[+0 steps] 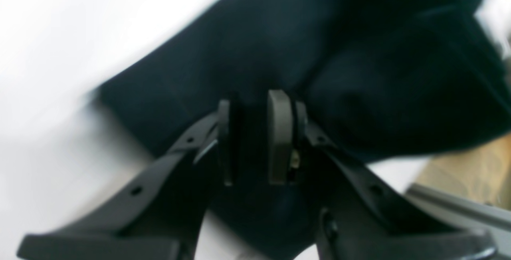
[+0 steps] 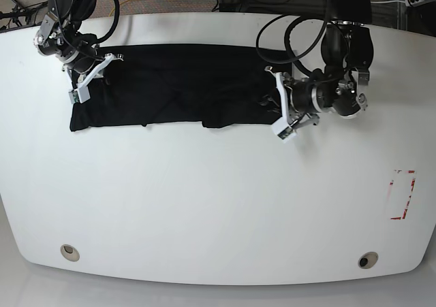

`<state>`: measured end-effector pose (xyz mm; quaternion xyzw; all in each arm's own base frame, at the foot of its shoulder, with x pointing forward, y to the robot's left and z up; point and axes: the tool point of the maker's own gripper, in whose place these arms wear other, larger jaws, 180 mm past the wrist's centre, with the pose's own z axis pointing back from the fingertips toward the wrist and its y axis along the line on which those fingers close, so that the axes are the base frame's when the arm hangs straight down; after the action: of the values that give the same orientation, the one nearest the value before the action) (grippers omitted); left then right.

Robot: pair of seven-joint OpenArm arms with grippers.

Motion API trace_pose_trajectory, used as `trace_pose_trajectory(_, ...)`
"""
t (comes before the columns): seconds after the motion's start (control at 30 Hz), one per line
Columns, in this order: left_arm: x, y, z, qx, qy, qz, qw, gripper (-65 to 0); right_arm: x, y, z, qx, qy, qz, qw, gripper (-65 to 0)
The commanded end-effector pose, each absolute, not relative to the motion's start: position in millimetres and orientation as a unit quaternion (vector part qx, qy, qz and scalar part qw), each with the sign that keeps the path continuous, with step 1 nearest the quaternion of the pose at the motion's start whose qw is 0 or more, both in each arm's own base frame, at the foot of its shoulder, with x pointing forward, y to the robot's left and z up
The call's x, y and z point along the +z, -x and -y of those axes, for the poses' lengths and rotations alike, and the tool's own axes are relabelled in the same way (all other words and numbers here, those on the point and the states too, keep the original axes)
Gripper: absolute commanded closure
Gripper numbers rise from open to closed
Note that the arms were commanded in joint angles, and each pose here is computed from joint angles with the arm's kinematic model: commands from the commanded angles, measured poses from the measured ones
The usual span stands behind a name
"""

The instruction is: Fold the T-shirt properly

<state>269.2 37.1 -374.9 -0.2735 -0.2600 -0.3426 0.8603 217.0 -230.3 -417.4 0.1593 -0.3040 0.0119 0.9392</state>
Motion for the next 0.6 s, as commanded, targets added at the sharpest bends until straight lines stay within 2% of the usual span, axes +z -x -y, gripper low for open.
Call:
trace_pose_trajectory(0.0, -362.4, -268.0, -14.4, -0.368, 0.297, 0.272, 0.838, -10.3, -420.1, -211.5, 235.4, 0.017, -0.146, 0.288, 0.946, -5.1)
trace_pose_trajectory(0.33, -354.8, -207.9, 61.0, -0.506, 0.331, 0.232, 0.762, -10.8, -419.4, -212.3, 235.4, 0.017, -0.146, 0.289, 0.946, -5.1)
trace_pose_trajectory(0.47, -358.9, -202.8, 62.1, -0.523, 0.317, 0.221, 0.76, -10.8, -421.2, -213.0, 231.6, 0.015, -0.149, 0.289, 0.946, -5.1)
trace_pose_trajectory(0.57, -348.7, -214.5, 56.8, -0.521, 0.3, 0.245, 0.761, -10.8, -420.2, -213.2, 231.2, 0.015, -0.151, 0.29, 0.945, -5.1)
